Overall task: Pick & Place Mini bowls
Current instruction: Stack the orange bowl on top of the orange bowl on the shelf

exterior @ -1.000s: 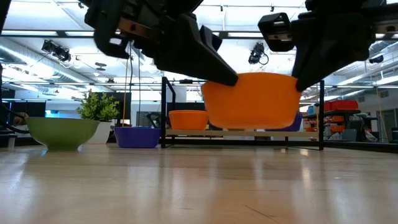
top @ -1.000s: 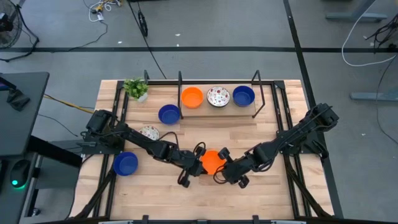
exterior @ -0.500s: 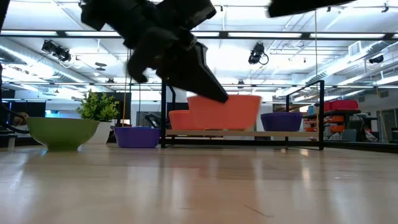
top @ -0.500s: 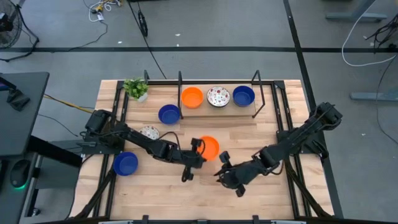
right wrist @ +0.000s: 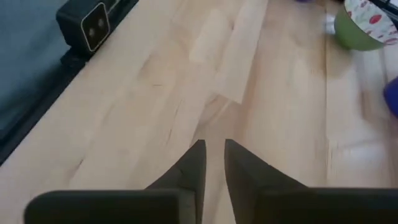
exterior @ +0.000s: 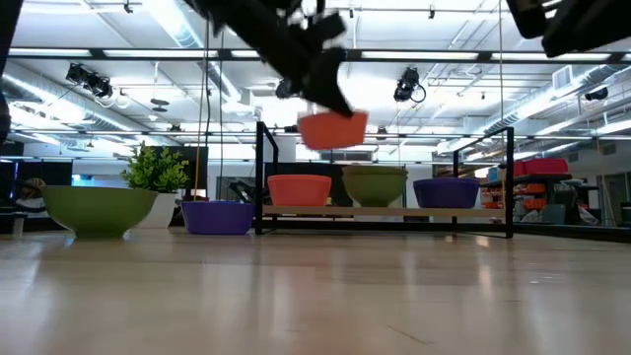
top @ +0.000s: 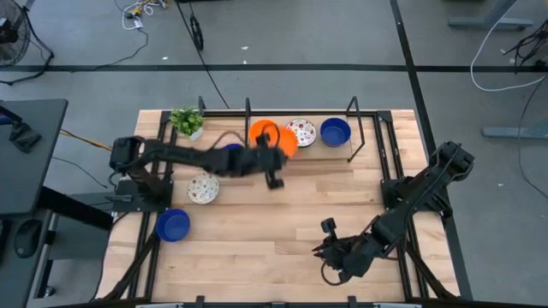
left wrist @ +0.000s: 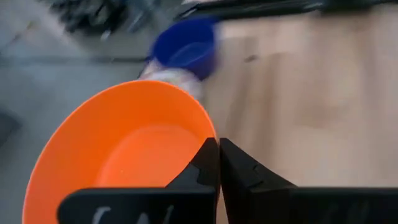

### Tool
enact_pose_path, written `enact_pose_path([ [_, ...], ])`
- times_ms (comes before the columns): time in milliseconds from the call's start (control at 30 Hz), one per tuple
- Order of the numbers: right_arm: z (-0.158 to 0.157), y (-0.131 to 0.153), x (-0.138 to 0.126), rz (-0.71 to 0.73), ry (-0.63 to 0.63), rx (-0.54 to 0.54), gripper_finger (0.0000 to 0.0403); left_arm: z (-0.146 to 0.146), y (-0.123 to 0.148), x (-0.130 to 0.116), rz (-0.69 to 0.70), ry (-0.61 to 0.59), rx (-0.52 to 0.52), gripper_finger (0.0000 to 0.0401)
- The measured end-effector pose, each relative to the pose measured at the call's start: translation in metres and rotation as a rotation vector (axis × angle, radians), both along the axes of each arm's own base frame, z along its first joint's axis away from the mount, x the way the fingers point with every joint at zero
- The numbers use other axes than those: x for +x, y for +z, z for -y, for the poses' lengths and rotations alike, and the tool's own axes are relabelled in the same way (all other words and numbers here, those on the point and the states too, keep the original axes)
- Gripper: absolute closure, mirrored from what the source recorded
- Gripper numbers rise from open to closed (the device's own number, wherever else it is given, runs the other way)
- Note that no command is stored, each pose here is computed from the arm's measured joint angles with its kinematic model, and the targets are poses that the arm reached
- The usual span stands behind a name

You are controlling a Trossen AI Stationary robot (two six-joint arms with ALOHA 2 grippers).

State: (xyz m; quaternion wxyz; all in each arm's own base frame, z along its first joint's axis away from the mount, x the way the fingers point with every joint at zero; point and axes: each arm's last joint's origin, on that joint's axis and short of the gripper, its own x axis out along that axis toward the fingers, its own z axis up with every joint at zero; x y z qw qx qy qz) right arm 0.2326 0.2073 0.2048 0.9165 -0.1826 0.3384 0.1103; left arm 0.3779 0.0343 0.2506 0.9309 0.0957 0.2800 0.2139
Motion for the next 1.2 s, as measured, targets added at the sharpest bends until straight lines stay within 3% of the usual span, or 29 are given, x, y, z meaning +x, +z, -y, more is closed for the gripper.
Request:
enact_pose_path([
  [167,0.005,-0.01,-0.002,-0.013,-0.014,-0.017,0.0363,-0.046,-0.017,-0.01,-0.024,0.124,-0.077,0.0397],
  [367,0.005,-0.011,-0.003,-0.011,-0.009,-0.021,0.0376,-0.065,-0.029,-0.019,0.006,0.189,-0.074,0.0396],
  [1200,0.006,-0.011,-0.002,-0.004,-0.007,-0.021,0.038,-0.067,-0.036,-0.022,0.007,0.214,-0.135,0.0392],
])
